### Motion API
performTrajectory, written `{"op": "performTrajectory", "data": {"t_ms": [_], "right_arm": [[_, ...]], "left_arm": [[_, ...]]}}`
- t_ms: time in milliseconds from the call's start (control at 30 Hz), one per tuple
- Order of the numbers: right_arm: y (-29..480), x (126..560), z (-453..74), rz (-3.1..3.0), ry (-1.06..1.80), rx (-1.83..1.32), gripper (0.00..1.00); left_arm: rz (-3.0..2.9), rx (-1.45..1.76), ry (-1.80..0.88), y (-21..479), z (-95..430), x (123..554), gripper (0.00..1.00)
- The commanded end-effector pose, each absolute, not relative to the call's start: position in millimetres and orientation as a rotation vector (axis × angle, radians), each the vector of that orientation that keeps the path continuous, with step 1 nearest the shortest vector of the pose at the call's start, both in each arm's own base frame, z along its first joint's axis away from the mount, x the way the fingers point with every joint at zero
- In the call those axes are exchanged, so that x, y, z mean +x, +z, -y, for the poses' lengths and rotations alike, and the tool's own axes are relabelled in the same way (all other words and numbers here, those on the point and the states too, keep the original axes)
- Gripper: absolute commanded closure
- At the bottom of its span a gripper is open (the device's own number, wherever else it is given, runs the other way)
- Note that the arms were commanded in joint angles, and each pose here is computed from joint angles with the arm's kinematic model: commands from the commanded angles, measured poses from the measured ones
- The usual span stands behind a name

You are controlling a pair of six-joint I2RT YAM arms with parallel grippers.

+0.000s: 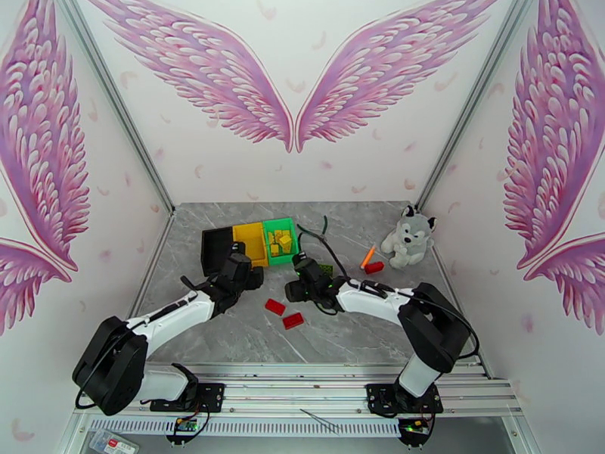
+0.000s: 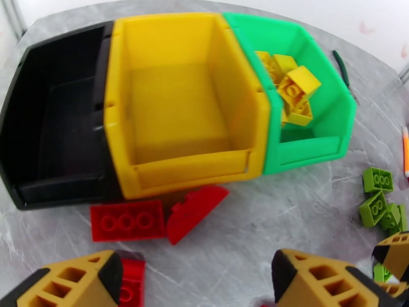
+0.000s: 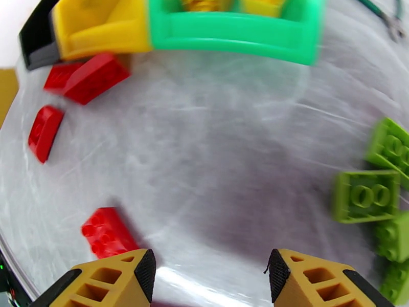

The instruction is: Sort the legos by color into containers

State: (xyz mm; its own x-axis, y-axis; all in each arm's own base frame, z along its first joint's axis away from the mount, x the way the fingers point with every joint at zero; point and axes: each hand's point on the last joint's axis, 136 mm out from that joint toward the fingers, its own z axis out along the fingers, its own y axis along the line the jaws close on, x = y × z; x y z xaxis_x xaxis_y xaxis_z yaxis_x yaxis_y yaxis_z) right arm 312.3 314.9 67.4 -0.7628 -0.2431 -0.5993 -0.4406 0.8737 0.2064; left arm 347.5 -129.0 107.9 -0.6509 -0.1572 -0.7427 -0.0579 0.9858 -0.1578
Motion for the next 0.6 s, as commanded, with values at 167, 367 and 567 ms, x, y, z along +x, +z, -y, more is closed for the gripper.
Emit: {"op": "performTrajectory", "data": {"t_ms": [167,367,567], "right_arm": [[53.3,293.6,-363.4,-2.439,0.477,-0.767,0.32],[41.7,282.7,-373.6,-2.439,0.469,-0.856,0.32],[31.0,275.7,-378.0,-2.448,0.408,-0.930,0.34]], "left_arm": [[-2.229,-0.408,-0.333,102.0,85.2,344.0,0.13],[-2.153,-0.550,-0.429,104.7,56.9,338.1,0.09],[-2.101,-0.653,-0.475,102.1,35.0,330.7,0.04]]}}
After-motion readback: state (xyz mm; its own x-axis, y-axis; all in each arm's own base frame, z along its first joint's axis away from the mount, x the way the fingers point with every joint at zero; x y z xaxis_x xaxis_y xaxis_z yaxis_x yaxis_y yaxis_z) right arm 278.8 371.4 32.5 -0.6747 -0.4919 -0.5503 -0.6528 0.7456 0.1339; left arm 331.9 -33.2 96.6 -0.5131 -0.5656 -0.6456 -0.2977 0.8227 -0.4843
